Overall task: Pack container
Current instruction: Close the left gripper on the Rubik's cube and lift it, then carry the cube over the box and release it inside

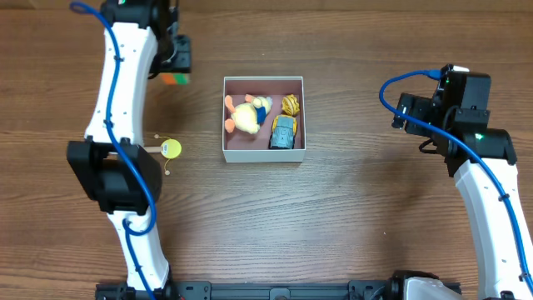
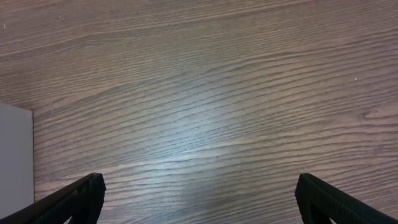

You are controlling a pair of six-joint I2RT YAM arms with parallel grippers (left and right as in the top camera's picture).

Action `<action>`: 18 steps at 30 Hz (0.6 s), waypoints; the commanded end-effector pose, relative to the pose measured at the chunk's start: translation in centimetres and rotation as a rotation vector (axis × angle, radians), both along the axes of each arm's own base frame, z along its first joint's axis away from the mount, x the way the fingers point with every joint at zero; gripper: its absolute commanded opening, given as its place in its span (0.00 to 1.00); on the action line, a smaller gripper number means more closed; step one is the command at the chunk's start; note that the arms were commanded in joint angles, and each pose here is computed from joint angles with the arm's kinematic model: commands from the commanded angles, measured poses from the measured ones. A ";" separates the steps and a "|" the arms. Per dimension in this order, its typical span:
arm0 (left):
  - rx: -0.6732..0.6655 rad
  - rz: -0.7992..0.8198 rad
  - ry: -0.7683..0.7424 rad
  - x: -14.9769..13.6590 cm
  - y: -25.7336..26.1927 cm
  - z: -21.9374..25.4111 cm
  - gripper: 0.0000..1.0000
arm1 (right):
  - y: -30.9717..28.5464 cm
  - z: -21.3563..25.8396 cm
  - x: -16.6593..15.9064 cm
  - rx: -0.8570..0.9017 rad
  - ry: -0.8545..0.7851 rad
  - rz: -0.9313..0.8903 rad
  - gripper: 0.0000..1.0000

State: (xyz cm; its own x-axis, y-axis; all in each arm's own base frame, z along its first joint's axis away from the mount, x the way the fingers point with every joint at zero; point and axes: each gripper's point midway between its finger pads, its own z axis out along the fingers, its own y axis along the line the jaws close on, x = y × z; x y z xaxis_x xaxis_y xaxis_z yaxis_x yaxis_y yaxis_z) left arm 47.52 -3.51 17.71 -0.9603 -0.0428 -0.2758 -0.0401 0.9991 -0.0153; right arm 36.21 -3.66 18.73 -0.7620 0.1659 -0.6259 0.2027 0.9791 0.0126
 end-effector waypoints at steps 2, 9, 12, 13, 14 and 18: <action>-0.043 -0.183 -0.040 -1.3 -7.2 3.4 0.35 | -0.3 0.2 0.1 -0.016 -0.008 -0.005 1.00; -0.009 -0.447 0.061 -6.5 -14.7 2.8 0.36 | -0.3 0.2 0.1 -0.016 -0.008 -0.005 1.00; -0.001 -0.500 0.100 -8.4 -16.6 2.6 0.39 | -0.3 0.2 0.1 -0.016 -0.008 -0.005 1.00; 0.000 -0.492 0.124 -9.3 -17.1 2.5 0.39 | -0.3 0.2 0.1 -0.016 -0.008 -0.005 1.00; 0.002 -0.486 0.143 -9.9 -17.4 2.5 0.39 | -0.3 0.2 0.1 -0.016 -0.008 -0.005 1.00; 0.001 -0.455 0.188 -11.4 -18.1 2.1 0.39 | -0.3 0.2 0.1 -0.016 -0.008 -0.005 1.00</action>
